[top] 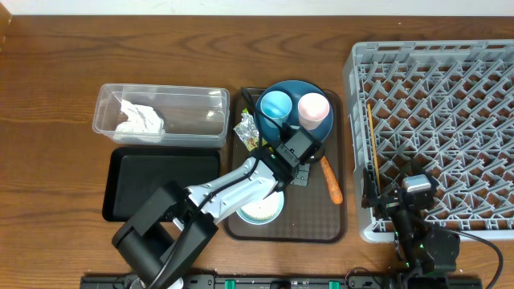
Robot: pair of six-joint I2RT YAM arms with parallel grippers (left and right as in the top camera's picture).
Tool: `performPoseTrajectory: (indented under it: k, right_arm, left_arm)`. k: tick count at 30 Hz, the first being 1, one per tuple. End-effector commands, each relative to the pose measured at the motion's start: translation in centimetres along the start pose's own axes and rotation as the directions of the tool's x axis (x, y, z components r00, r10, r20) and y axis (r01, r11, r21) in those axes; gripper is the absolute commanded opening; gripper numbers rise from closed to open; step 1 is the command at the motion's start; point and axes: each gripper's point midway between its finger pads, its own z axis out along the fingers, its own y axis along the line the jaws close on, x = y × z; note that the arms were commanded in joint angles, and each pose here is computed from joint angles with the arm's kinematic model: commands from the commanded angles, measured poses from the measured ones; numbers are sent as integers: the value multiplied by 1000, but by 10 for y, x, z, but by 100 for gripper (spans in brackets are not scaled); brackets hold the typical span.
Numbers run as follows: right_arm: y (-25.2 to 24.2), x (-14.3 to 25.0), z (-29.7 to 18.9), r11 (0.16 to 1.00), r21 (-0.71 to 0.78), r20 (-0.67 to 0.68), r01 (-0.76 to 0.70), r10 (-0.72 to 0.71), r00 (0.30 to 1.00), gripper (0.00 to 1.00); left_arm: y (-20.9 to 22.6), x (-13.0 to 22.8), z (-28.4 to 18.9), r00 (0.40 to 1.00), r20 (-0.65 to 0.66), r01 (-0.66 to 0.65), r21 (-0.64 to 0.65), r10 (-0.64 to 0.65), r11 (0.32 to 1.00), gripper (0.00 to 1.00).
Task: Sort waste into correct bins and load items into the dishwasher rack
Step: 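Move the left gripper back and grasp the second tissue piece, then carry the second tissue into the clear bin and release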
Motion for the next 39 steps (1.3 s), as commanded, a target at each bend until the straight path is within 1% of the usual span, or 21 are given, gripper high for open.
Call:
performPoseTrajectory:
  k: [1,4,6,10,13,16,20,26,31,39]
  right_arm:
    - [1,0,0,1000,-3,1,9,-9,1000,99]
    - [1,0,0,1000,-3,1,9,-9,1000,99]
    - [1,0,0,1000,-3,1,9,-9,1000,99]
    - [1,0,0,1000,-3,1,9,-9,1000,99]
    - [1,0,0,1000,-3,1,9,-9,1000,99]
    - [1,0,0,1000,-3,1,9,-9,1000,99]
    - [1,0,0,1000,-3,1,9,-9,1000,99]
    - [1,0,0,1000,-3,1,9,-9,1000,99]
    - [1,0,0,1000,-3,1,9,-9,1000,99]
    - [1,0,0,1000,-3,1,9,-9,1000,99]
  left_arm:
    - [-3,-8,-5,1000,18,2,3,-2,1000,6]
    - [-5,-11,-18,999,32,2,12,-2,1000,6]
    - [-7,-19,-36,998,64,8,33,-10,999,6]
    - [-9,-43,-81,986,163,24,92,-39,995,6]
    - [1,-63,-120,965,251,51,121,-80,991,6]
    - [32,-83,-153,926,350,116,82,-138,990,6]
    - [92,-101,-180,867,452,252,-30,-212,967,7]
    - [163,-112,-181,817,488,410,-117,-307,905,7]
    - [216,-112,-166,789,479,520,-185,-385,834,7]
    - [271,-111,-127,763,458,604,-254,-457,755,7]
